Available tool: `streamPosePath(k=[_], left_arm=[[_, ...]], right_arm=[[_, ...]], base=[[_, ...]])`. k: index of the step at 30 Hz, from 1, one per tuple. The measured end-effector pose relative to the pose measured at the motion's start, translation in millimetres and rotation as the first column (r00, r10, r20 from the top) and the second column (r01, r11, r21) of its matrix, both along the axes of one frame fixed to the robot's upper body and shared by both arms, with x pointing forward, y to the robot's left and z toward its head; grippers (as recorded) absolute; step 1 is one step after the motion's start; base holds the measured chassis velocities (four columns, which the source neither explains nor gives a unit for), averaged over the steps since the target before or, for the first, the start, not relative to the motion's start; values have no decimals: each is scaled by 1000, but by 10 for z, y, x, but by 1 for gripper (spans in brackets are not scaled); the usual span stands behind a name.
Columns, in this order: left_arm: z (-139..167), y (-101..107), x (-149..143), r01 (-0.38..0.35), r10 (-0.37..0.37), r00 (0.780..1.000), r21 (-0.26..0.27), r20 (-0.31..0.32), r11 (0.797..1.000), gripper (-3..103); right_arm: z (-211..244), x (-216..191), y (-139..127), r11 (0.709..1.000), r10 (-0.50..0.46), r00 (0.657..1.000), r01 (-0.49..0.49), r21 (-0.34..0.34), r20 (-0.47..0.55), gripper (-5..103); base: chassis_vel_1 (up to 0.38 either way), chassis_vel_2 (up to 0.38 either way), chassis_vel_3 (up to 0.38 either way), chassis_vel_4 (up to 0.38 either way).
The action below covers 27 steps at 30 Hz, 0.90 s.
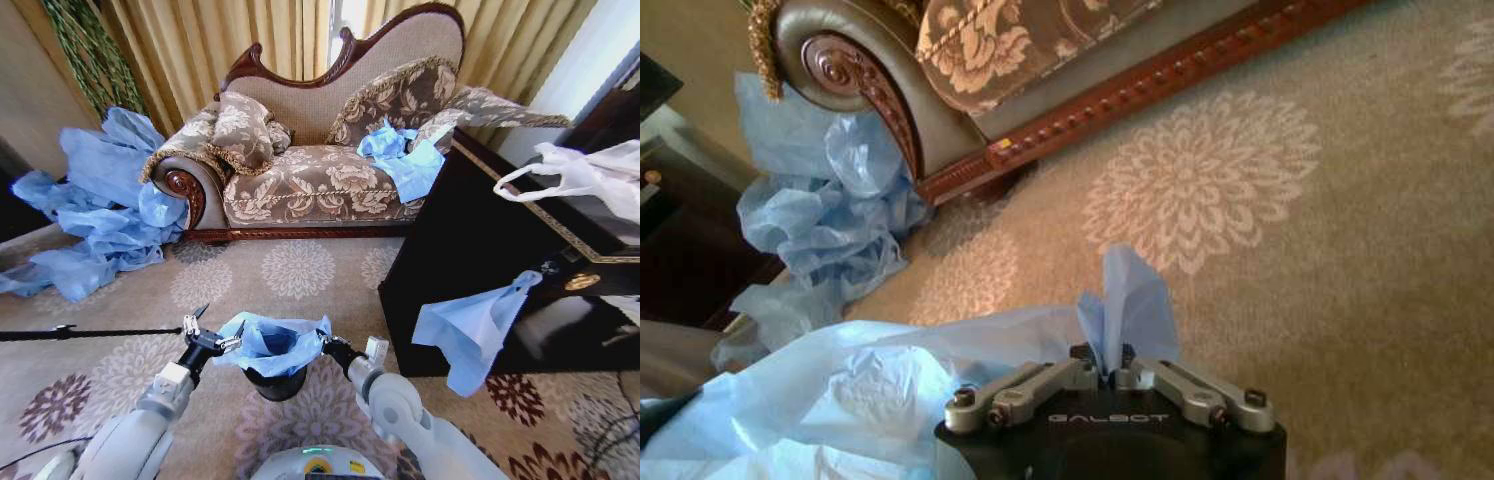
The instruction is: Place a garbage bag over the trash bin.
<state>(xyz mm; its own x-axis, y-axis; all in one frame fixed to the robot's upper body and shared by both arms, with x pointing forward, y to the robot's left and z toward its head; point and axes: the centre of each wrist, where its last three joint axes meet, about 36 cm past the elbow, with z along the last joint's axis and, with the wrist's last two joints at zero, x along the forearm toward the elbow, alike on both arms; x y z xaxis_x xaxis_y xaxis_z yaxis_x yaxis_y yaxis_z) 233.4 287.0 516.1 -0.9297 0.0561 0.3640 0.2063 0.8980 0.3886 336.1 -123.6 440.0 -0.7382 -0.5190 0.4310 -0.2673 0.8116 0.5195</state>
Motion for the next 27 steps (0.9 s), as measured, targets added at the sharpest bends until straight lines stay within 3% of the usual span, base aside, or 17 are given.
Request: streamPosePath(k=[1,5,18,23,27], left_arm=[[20,-19,-26,-23,23,999,-3,-40,1000,100],[39,-37,-44,-63,64,994,6,-91,998,100],[-254,93,154,7,-13,990,-39,-141,999,101],[-348,131,178,3,-8,993,-41,-117,999,90],[-392,146,201,8,-13,995,-56,-97,998,75]], right_arm=[[-8,-1,-1,1000,0,1000,0,-1,-2,0],[-20,-12,-4,1000,0,1000,0,-1,-6,0],[54,-93,-69,1000,5,1000,-5,1,7,0],[64,-116,-86,1000,4,1000,-4,-2,8,0],[77,-150,-77,1000,7,1000,-7,-2,11,0]], base=[[0,0,0,0],[0,0,0,0],[0,0,0,0],[0,0,0,0],[0,0,0,0]])
